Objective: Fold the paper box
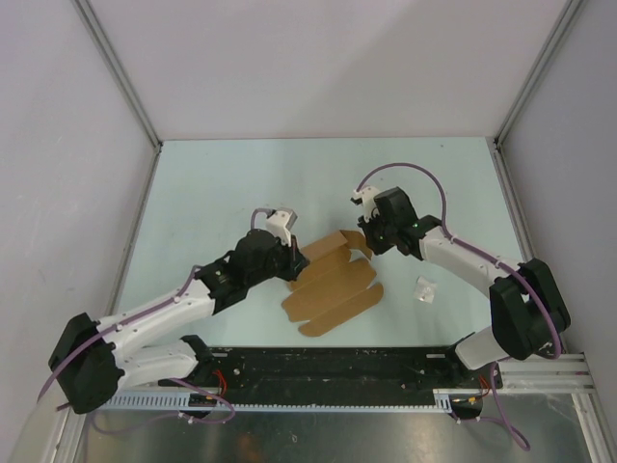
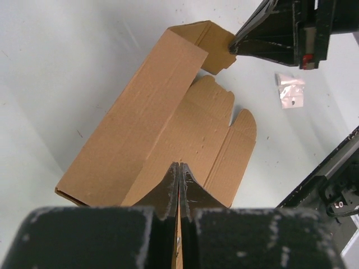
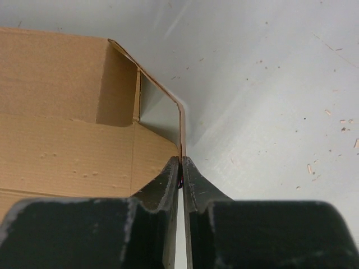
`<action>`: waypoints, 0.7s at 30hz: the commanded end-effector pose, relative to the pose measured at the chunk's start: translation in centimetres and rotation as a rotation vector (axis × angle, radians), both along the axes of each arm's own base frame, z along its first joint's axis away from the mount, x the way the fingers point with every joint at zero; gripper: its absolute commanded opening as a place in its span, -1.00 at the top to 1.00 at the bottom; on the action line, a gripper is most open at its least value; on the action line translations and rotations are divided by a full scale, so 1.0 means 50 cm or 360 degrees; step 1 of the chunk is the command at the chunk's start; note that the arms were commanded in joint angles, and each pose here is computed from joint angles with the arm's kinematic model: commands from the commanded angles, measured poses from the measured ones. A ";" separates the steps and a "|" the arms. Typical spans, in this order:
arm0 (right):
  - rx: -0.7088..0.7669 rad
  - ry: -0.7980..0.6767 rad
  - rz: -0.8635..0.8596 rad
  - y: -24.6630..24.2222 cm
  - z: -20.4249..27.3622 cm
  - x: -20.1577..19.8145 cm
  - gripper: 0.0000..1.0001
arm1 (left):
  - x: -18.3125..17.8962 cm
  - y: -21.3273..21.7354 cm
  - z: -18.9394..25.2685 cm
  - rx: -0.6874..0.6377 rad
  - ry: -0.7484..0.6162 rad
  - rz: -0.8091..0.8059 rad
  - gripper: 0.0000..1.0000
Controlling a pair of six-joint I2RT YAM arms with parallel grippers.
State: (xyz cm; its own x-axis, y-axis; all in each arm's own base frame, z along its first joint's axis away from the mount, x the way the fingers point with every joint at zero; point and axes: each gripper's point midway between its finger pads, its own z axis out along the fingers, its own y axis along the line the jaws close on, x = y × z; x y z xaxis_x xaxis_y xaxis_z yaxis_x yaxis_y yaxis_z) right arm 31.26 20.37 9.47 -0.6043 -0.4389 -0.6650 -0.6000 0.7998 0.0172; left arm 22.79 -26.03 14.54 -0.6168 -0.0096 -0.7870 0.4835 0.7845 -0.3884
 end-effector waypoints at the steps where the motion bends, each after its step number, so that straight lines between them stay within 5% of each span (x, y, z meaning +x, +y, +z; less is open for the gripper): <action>1: 0.0035 -0.0125 -0.0007 0.013 0.053 0.033 0.82 | -0.007 0.000 0.013 -0.0031 -0.0044 -0.0032 1.00; 13: 0.0053 -0.0062 -0.0009 0.021 0.059 0.028 0.94 | -0.097 -0.095 -0.011 -0.0046 -0.0149 -0.0240 1.00; 21: 0.0074 -0.0019 0.0013 0.024 0.056 0.016 1.00 | -0.062 -0.156 -0.035 -0.0067 -0.0294 -0.0137 1.00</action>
State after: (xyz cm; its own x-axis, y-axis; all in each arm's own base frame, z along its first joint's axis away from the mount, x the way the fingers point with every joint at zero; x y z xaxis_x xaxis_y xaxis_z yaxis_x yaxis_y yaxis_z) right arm 31.57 20.70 10.85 -0.6042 -0.4348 -0.6677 -0.6011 0.7988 0.0237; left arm 17.25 -32.05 11.09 -0.5420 0.1072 -0.8335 0.6370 0.6993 -0.3243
